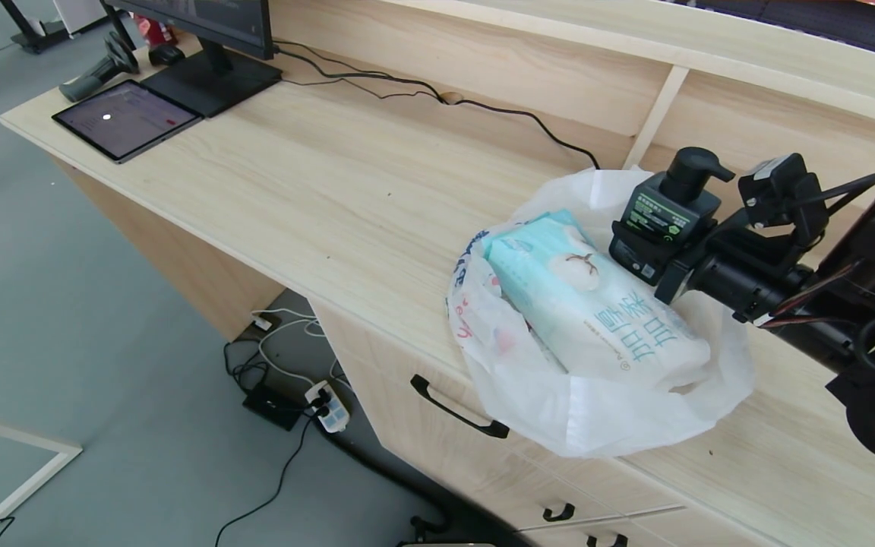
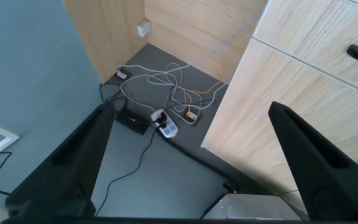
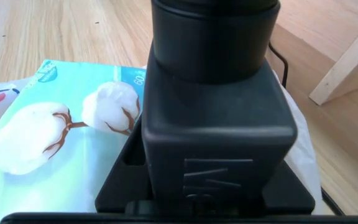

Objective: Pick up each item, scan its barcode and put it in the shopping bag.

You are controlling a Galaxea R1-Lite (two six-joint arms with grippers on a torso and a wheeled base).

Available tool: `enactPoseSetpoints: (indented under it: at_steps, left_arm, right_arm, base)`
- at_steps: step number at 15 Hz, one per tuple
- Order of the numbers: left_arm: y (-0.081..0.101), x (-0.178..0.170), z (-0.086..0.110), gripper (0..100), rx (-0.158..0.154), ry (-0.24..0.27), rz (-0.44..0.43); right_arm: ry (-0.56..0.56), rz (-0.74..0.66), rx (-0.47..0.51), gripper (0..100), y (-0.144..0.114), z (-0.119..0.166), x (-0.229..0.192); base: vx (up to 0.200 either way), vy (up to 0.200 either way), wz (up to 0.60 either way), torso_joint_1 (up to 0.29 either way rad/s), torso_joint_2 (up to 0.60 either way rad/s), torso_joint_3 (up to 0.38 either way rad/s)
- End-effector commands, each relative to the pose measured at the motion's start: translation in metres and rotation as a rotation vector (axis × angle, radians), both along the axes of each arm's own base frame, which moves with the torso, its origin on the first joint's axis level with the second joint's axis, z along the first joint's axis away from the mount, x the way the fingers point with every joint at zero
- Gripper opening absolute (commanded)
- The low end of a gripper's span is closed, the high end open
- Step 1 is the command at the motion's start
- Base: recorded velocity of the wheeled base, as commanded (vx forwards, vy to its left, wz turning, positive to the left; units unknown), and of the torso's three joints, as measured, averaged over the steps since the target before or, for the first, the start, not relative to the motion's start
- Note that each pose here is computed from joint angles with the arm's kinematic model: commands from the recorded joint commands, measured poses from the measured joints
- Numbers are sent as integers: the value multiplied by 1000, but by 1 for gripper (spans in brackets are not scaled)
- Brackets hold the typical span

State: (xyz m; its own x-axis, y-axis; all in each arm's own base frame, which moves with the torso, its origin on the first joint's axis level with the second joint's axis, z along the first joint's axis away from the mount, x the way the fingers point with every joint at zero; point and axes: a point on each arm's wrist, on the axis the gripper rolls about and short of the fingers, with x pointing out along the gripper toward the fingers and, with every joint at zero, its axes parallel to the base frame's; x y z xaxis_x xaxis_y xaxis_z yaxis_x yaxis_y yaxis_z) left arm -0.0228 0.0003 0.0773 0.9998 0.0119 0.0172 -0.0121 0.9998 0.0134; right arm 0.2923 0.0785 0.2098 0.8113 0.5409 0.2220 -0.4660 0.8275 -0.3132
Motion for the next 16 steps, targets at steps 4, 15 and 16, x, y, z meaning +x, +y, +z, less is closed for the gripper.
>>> enactPoseSetpoints:
  at_steps: [4,15,16]
  left_arm:
    - [0,0,0,100,0,0,0]
    - [0,0,0,100,0,0,0]
    - [0,0,0,100,0,0,0]
  right_arm:
    - [34,-2,-6,0,-1,-11,-1]
    - [49,-1,-7,100,-1,-15,-2]
    - [49,-1,-7,100,-1,-15,-2]
  base:
    - [0,0,0,0,0,0]
    - [0,0,0,0,0,0]
    - [0,0,0,0,0,0]
